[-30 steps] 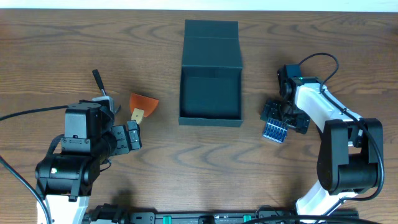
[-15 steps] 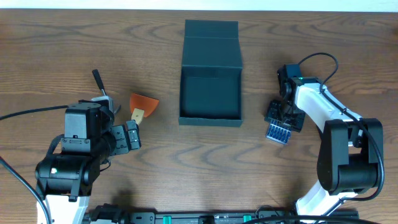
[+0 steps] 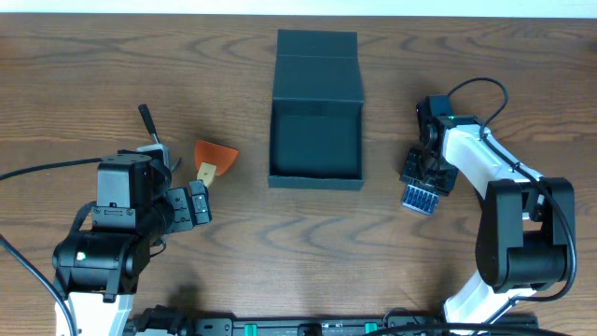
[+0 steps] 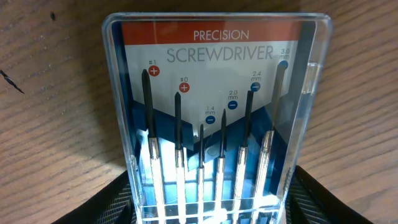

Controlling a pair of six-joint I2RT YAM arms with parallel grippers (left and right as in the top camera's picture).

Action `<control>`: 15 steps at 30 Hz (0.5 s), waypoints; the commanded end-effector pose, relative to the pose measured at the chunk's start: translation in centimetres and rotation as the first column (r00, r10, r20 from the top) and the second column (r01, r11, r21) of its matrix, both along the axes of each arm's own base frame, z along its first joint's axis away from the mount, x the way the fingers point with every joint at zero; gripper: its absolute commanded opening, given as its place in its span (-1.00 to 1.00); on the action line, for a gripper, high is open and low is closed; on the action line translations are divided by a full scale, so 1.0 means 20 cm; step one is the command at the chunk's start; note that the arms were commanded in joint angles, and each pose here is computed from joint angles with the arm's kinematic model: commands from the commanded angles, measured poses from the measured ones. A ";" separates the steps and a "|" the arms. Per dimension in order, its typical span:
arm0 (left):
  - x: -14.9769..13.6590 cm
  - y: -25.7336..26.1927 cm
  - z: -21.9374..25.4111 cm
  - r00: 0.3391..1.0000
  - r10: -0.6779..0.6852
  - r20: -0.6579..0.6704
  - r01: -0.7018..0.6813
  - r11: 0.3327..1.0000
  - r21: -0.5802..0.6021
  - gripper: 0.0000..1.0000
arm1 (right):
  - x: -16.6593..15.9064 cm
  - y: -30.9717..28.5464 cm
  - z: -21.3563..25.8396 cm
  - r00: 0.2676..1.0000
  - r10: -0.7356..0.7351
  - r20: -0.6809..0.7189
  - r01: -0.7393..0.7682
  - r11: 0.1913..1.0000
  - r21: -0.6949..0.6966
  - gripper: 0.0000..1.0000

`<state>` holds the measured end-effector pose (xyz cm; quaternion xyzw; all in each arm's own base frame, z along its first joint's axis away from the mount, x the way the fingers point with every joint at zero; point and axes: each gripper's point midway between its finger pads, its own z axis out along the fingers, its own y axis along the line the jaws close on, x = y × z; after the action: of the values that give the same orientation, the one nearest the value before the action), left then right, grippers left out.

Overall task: Pack container
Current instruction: 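Lower the right gripper and grasp the screwdriver set case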

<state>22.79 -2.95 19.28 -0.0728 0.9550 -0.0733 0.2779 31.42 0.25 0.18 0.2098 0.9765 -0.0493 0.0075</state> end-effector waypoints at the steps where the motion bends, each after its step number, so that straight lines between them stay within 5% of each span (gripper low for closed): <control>1: 0.01 0.02 0.04 1.000 0.023 0.019 -0.023 1.000 0.001 0.97 | 0.00 0.00 -0.02 1.000 0.003 -0.001 -0.003 1.000 0.006 -0.07; 7: 0.01 0.02 0.04 1.000 0.022 0.018 -0.022 1.000 0.001 0.97 | 0.01 0.00 -0.03 1.000 0.003 0.011 -0.003 1.000 0.006 -0.05; 12: 0.01 0.02 0.04 1.000 0.023 0.018 -0.023 1.000 0.001 0.97 | 0.02 0.00 -0.04 1.000 0.003 0.019 -0.003 1.000 0.007 -0.32; 15: 0.01 0.02 0.04 1.000 0.023 0.018 -0.023 1.000 0.001 0.97 | 0.02 0.00 -0.04 1.000 0.003 0.019 -0.003 1.000 0.007 -0.30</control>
<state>22.72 -2.94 19.23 -0.0728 0.9555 -0.0730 0.2763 32.31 0.13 0.18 0.2105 0.9760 -0.0493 0.0263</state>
